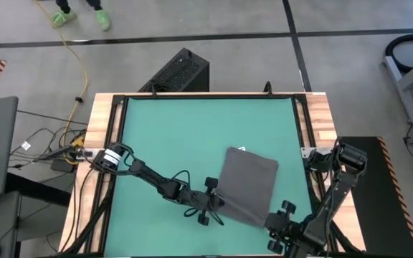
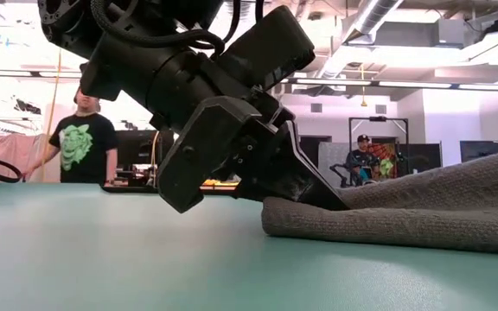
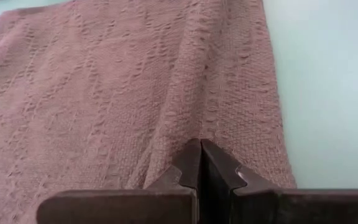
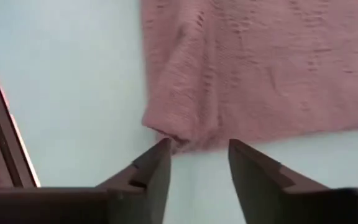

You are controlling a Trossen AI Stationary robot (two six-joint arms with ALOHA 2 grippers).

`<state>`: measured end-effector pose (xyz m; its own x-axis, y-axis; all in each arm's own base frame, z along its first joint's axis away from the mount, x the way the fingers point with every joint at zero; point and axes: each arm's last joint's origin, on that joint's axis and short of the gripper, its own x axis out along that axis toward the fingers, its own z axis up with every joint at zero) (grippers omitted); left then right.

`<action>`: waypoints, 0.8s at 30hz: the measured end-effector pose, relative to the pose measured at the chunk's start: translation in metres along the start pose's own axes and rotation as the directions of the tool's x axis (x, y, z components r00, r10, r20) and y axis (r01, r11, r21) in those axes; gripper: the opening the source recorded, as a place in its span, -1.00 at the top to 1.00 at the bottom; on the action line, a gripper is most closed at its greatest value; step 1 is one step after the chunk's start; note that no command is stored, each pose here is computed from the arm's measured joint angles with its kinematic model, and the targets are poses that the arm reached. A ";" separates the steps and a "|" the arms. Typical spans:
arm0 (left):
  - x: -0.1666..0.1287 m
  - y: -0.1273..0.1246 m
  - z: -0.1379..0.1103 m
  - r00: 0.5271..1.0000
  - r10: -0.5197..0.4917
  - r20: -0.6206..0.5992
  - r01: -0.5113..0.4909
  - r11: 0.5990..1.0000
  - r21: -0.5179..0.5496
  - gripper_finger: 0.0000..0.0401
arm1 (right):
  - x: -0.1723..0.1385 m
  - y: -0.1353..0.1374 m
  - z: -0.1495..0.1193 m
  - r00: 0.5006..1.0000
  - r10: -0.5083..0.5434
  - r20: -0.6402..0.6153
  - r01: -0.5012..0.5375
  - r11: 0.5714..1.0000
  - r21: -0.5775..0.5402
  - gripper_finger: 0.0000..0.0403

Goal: Roll towel
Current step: Roll the gray towel

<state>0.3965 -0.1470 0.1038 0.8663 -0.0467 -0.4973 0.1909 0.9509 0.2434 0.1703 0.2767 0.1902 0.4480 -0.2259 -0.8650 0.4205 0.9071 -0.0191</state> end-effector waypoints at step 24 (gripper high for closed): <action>0.001 0.003 0.000 1.000 0.002 0.004 -0.002 1.000 -0.009 1.00 | 0.024 0.019 0.008 0.983 0.006 0.182 0.048 0.956 -0.289 0.39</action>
<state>0.3979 -0.1437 0.1041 0.8687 -0.0456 -0.4932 0.1845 0.9539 0.2368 0.1959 0.2856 0.1733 0.5867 -0.2812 -0.7594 0.1949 0.9592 -0.2046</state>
